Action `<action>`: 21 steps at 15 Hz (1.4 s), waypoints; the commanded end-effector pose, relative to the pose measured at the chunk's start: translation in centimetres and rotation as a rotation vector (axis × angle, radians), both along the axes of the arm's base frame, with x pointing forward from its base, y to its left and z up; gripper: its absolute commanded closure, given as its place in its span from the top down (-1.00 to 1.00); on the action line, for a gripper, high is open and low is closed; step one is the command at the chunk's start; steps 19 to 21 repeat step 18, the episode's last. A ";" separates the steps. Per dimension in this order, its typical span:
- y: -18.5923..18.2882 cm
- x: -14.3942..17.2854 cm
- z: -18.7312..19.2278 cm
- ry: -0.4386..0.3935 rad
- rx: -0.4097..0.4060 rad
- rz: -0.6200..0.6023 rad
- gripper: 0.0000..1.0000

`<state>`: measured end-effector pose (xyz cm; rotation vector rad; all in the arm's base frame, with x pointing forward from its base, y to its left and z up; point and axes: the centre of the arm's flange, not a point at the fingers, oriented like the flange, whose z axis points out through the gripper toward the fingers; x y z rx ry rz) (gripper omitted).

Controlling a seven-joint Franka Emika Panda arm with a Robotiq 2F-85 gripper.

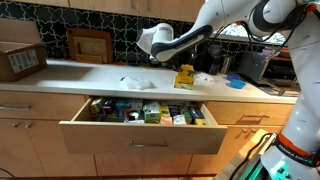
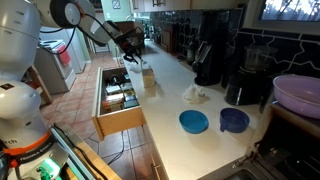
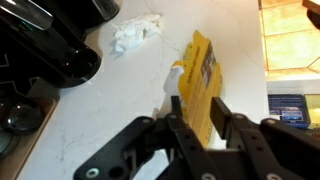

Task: Remove the yellow box from the drawer and put it on the counter

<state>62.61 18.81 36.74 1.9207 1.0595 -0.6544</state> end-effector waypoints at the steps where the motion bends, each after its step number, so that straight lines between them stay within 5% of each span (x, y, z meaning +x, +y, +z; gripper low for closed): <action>1: 0.4 -0.6 1.5 0.071 0.097 0.076 0.36; 5: 1.5 -1.3 4.1 0.115 0.233 0.202 0.97; 12: -0.8 -2.5 7.3 0.348 0.521 0.210 1.00; 13: -1.3 -2.7 7.3 0.332 0.524 0.308 0.99; 14: 0.2 -1.3 7.2 0.307 0.474 0.223 0.98; 21: -0.5 -1.3 7.9 0.313 0.494 0.287 0.99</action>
